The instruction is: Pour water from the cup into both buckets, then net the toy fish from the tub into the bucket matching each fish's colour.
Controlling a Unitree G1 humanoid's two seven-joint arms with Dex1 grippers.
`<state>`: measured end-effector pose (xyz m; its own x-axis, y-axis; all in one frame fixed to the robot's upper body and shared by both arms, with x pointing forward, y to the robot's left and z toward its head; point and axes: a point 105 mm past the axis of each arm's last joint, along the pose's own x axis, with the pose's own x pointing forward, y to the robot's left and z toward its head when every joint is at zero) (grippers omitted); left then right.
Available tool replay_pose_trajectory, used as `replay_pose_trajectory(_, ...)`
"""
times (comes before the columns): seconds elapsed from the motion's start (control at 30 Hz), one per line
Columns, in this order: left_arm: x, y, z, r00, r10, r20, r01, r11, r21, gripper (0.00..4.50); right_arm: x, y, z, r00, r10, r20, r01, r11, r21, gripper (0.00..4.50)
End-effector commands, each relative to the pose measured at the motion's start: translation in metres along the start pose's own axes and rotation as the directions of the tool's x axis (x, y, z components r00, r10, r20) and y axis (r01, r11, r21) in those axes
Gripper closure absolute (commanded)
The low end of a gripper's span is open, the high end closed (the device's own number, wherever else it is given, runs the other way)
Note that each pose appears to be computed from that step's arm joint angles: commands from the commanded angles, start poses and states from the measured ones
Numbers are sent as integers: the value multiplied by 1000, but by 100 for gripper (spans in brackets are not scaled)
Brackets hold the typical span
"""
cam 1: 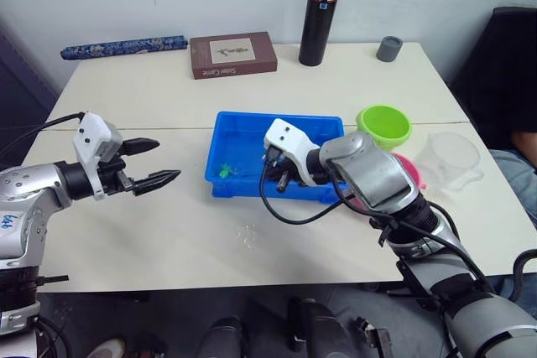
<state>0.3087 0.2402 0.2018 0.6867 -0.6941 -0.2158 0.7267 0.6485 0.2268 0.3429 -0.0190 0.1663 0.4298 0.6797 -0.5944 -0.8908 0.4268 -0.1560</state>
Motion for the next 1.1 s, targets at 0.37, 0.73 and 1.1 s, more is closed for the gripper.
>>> replay_pose_trajectory(0.37,5,3,14,999,-13,50,11,999,40,3,-24,-15,-1,997,-44,61,37,993,111,450)
replay_pose_trajectory(0.73,13,2,23,994,-51,94,46,998,50,3,-46,-38,-11,990,-125,69,117,987,112,450)
replay_pose_trajectory(1.1,42,-11,33,976,-178,130,164,981,108,3,-112,-58,-26,972,-209,111,197,974,113,450)
